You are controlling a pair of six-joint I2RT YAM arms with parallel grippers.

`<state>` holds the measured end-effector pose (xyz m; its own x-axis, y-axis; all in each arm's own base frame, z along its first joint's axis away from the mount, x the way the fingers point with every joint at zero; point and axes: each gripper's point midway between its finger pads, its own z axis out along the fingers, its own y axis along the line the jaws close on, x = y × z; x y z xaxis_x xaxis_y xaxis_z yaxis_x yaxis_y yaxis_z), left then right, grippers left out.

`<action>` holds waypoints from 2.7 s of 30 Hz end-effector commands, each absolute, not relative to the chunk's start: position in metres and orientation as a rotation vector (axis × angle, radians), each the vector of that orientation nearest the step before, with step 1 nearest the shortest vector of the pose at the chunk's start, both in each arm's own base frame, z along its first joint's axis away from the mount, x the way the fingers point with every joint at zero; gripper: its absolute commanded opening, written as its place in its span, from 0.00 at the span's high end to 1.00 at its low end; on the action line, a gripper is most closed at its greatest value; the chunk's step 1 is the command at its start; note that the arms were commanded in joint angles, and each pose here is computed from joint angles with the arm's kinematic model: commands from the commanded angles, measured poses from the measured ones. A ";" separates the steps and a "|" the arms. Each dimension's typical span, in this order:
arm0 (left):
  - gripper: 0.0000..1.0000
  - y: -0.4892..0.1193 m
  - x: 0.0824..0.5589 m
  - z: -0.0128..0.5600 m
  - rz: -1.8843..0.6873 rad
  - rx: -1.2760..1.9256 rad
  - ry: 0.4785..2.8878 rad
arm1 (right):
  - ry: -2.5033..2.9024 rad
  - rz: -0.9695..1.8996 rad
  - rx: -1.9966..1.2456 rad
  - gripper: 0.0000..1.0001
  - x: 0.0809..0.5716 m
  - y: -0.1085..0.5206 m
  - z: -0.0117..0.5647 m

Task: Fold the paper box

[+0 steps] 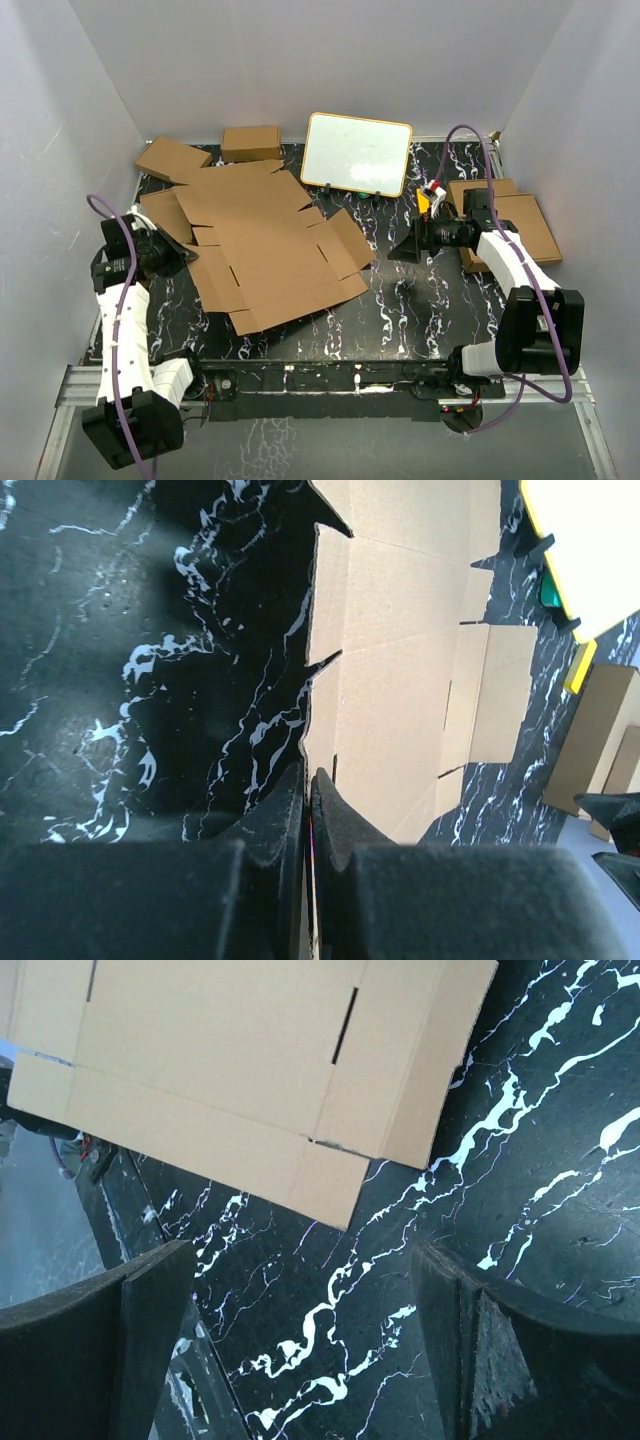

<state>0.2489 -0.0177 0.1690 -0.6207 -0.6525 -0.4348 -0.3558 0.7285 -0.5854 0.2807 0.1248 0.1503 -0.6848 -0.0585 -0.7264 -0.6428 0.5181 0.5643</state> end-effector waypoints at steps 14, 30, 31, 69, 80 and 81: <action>1.00 -0.037 0.268 0.301 -0.611 -0.605 2.065 | 2.048 1.104 -0.656 0.04 0.303 0.129 0.160; 1.00 -0.101 0.245 0.358 -1.015 -0.357 1.922 | 2.148 1.180 -0.651 0.02 0.346 0.162 0.120; 1.00 -0.103 0.242 0.359 -1.029 -0.346 1.920 | 2.147 1.186 -0.659 0.02 0.348 0.164 0.119; 1.00 -0.123 0.224 0.330 -1.150 -0.228 1.955 | 2.211 1.520 -0.604 0.54 0.362 0.207 0.064; 0.86 -0.117 0.223 0.283 -1.085 -0.264 2.028 | 2.049 1.060 -0.742 0.92 0.361 0.165 0.145; 0.81 -0.117 0.222 0.282 -1.078 -0.269 2.030 | 2.042 1.032 -0.742 0.92 0.357 0.160 0.149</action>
<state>0.2274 -0.1148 0.2793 -0.6685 -0.5383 -0.5132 0.1263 0.5978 -0.7916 0.3520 0.1806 0.0967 -0.7674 -0.1461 -0.6243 -0.6080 0.4748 0.6363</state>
